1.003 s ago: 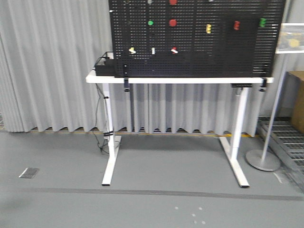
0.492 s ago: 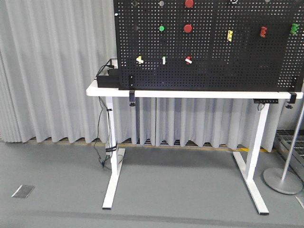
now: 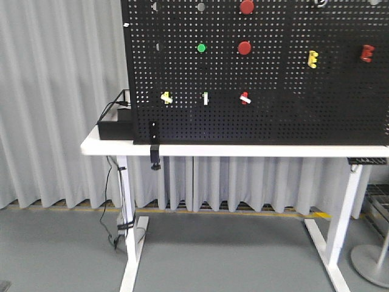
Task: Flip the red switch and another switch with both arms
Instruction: 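Drive the base forward up to the black pegboard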
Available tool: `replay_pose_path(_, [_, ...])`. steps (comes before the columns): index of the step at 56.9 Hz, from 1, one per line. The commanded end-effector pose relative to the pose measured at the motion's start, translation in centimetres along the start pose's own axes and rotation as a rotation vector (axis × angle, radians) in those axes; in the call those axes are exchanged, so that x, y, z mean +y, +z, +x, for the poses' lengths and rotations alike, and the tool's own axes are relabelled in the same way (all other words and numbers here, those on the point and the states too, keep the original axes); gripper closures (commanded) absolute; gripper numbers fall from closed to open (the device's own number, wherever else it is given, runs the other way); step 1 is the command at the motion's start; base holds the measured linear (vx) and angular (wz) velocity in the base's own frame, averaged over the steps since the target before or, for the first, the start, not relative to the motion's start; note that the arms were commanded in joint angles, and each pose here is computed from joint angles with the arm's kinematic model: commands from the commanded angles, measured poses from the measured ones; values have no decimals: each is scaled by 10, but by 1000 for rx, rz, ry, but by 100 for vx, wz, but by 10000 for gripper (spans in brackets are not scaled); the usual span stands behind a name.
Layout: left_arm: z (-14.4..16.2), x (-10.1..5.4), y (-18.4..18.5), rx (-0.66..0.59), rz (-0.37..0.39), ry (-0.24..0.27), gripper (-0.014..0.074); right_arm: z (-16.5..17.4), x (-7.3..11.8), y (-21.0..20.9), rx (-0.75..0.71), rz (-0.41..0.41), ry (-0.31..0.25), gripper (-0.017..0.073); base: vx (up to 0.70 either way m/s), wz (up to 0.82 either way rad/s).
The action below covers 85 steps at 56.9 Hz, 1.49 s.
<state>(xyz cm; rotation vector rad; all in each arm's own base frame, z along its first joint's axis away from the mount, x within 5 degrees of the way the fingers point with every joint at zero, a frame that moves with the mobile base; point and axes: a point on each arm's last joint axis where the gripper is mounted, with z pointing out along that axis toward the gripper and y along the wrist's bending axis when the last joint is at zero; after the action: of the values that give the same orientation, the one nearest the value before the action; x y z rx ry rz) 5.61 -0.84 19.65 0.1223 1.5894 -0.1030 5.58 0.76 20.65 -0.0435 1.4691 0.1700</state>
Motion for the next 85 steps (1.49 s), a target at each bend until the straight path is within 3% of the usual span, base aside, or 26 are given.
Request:
replay_pose_path(1, [-2,1,-1,-83,-11,-6,591,-6,1,-1,-86,-9,-19,566,52,-2])
replay_pose_path(48, [-2,1,-1,-83,-11,-6,591,-6,1,-1,-86,-9,-19,566,48,0])
replay_pose_path(85, [-2,1,-1,-83,-11,-6,591,-6,1,-1,-86,-9,-19,566,29,6])
